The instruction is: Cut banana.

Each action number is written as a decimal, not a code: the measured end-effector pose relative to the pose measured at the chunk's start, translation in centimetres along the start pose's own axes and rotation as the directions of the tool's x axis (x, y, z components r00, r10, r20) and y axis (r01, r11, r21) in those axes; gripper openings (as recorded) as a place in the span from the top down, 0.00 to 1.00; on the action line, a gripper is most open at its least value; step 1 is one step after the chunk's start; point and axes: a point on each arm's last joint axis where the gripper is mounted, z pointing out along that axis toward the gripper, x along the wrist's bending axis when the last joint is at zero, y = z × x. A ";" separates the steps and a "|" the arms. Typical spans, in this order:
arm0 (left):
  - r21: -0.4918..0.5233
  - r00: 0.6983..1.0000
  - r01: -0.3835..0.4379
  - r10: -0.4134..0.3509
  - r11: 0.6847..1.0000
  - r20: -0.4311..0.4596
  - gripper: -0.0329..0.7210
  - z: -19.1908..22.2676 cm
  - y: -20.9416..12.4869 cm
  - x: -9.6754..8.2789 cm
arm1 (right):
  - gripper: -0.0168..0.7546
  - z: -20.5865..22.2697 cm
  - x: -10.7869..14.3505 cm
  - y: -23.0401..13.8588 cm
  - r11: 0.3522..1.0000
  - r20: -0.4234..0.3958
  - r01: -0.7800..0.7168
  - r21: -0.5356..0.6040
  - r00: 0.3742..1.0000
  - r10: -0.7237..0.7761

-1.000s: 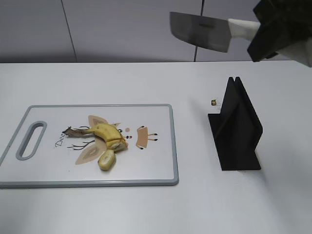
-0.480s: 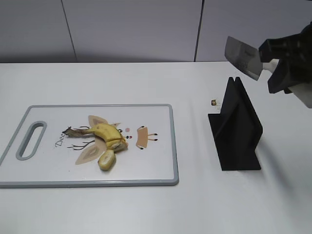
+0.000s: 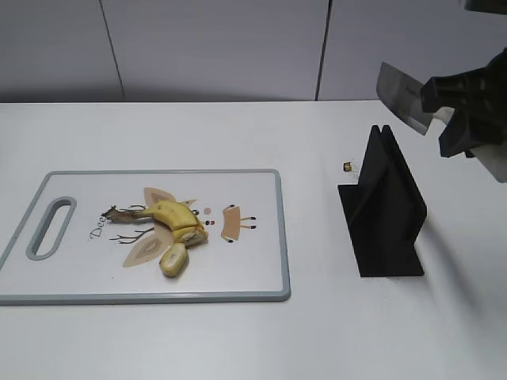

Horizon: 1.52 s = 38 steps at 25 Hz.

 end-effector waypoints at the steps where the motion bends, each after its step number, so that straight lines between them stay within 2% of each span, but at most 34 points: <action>1: -0.027 1.000 0.000 0.000 1.000 -0.001 0.18 -0.2 -0.3 -0.1 | 0.76 0.2 0.0 0.0 1.000 0.002 -0.001 0.006 1.000 0.001; 7: -0.208 1.000 -0.006 0.003 0.978 -0.016 0.18 -1.7 -1.8 -0.7 | 0.77 1.7 0.1 0.1 0.999 0.018 0.000 0.042 1.000 -0.001; 12: -0.293 0.999 -0.016 0.008 0.956 -0.031 0.18 -2.6 -2.7 -1.0 | 0.77 2.9 0.3 0.2 0.998 0.025 0.003 0.060 1.000 -0.005; 20: -0.302 1.000 -0.015 0.007 0.953 -0.027 0.18 -2.6 -2.7 -1.0 | 0.77 4.6 0.4 0.4 0.996 0.036 0.025 0.087 0.999 -0.029; 28: -0.303 1.000 -0.014 0.006 0.953 -0.026 0.18 -2.6 -2.7 -1.0 | 0.77 3.3 0.3 0.4 0.998 0.024 0.030 0.053 0.999 -0.032; 38: -0.305 1.000 -0.014 0.006 0.952 -0.026 0.18 -2.7 -2.7 -1.0 | 0.77 3.0 0.4 0.2 0.998 0.008 0.014 0.069 1.000 -0.014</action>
